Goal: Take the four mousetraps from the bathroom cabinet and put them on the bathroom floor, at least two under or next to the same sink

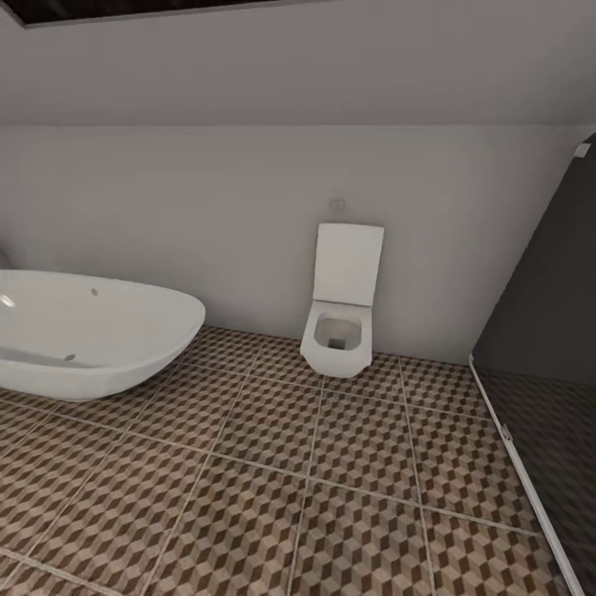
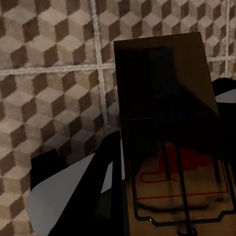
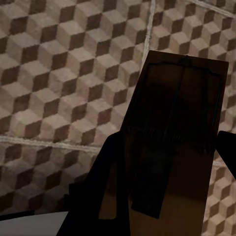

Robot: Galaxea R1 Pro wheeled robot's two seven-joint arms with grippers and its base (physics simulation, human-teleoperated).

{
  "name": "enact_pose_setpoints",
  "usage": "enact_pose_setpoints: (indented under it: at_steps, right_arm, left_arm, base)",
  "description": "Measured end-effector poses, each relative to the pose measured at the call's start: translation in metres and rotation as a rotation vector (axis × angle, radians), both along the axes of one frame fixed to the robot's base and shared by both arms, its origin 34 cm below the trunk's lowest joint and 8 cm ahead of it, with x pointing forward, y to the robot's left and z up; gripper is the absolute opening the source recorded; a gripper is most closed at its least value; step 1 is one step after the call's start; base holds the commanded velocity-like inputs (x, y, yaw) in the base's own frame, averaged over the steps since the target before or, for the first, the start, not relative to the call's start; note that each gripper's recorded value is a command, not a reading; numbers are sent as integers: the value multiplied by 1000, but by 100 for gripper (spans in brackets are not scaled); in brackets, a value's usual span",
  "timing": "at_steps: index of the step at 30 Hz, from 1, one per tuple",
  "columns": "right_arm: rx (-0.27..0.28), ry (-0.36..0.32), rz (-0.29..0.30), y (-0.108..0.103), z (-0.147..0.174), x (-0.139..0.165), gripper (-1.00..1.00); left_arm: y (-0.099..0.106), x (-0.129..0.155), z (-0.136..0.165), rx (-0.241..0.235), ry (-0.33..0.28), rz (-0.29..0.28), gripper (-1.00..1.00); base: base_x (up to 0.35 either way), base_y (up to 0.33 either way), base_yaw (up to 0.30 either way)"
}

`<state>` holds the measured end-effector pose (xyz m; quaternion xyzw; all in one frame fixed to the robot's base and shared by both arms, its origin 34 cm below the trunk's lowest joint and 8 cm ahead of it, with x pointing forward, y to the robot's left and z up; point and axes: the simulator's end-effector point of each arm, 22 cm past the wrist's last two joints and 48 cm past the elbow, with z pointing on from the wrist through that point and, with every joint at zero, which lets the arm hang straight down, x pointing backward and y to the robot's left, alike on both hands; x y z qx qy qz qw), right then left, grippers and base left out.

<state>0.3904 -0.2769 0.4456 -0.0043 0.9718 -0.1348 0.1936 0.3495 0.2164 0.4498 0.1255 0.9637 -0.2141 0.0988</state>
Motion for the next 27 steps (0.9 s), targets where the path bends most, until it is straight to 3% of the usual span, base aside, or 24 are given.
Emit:
enact_pose_setpoints:
  at_steps: [12,16,22,27]
  right_arm:
    - [18,-10,0,12,1,4,-100]
    - [18,-14,-3,10,1,5,-100]
    - [95,-5,30,25,-3,5,-100]
    - [102,19,19,25,-6,-1,-100]
  left_arm:
    - [-1,1,0,-5,1,4,-100]
    - [2,6,2,-12,-2,54,-100]
    - [-1,9,2,-18,-2,74,-100]
    - [-1,7,1,-15,9,83,-100]
  base:
    - [0,0,0]
    - [0,0,0]
    - [0,0,0]
    - [0,0,0]
